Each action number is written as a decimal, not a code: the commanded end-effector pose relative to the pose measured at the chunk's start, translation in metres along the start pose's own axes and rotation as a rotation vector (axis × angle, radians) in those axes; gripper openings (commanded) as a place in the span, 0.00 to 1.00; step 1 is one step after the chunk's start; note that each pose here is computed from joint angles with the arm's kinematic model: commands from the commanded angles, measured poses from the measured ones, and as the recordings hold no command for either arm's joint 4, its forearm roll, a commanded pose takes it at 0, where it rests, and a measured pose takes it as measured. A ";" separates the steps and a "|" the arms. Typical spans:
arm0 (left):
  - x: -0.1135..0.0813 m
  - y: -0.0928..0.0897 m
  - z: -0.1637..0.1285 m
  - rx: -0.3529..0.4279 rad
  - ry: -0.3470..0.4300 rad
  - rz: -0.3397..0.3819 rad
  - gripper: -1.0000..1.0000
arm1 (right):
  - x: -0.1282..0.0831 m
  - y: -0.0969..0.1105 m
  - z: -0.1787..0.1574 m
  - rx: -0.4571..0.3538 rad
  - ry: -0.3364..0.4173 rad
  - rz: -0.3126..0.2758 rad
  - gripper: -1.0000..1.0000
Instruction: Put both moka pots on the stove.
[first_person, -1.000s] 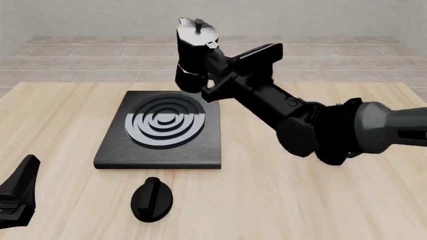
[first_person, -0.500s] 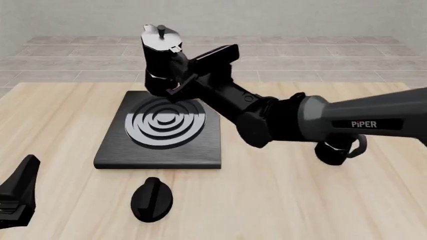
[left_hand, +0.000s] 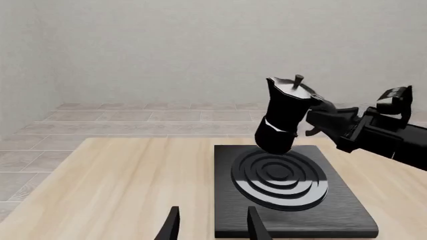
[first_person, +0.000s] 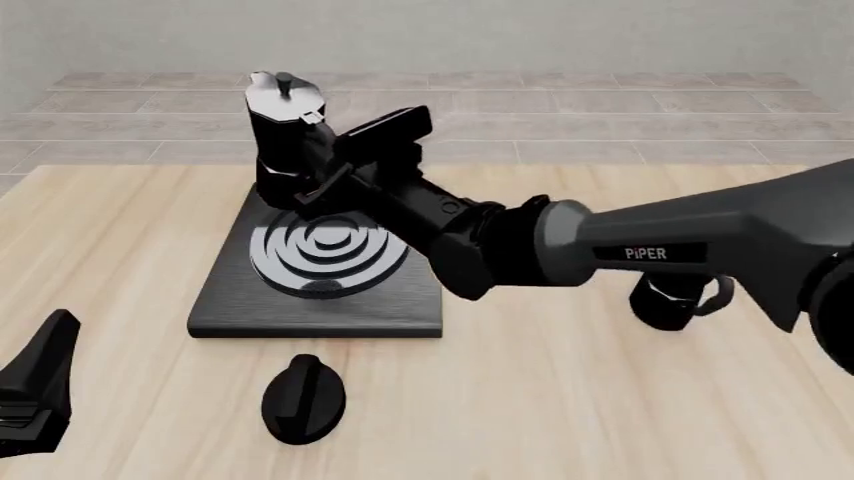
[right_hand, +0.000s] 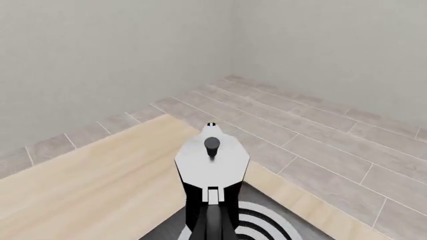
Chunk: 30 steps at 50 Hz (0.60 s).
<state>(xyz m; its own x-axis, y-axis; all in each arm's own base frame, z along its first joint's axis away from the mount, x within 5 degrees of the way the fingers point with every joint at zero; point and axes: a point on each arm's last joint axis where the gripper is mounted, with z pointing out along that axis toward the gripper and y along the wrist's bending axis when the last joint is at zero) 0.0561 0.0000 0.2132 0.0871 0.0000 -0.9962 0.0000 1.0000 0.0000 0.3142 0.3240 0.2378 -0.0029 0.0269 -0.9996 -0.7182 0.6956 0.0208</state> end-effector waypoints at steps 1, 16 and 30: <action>0.000 0.000 0.000 0.000 0.000 0.000 1.00 | -0.012 0.005 0.011 -0.012 -0.047 0.020 0.00; 0.000 0.000 0.000 0.000 0.000 0.000 1.00 | 0.005 0.007 0.021 -0.016 -0.021 0.032 0.00; 0.000 0.000 0.000 0.000 0.000 0.000 1.00 | 0.018 0.010 0.028 -0.020 0.007 0.047 0.00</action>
<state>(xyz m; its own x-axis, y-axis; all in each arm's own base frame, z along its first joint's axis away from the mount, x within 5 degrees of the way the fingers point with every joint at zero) 0.0561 0.0000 0.2132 0.0871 0.0000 -0.9962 0.0000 1.0000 0.0000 0.3241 0.3453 0.2092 -0.0608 0.0150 -0.9980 -0.7268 0.6847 0.0546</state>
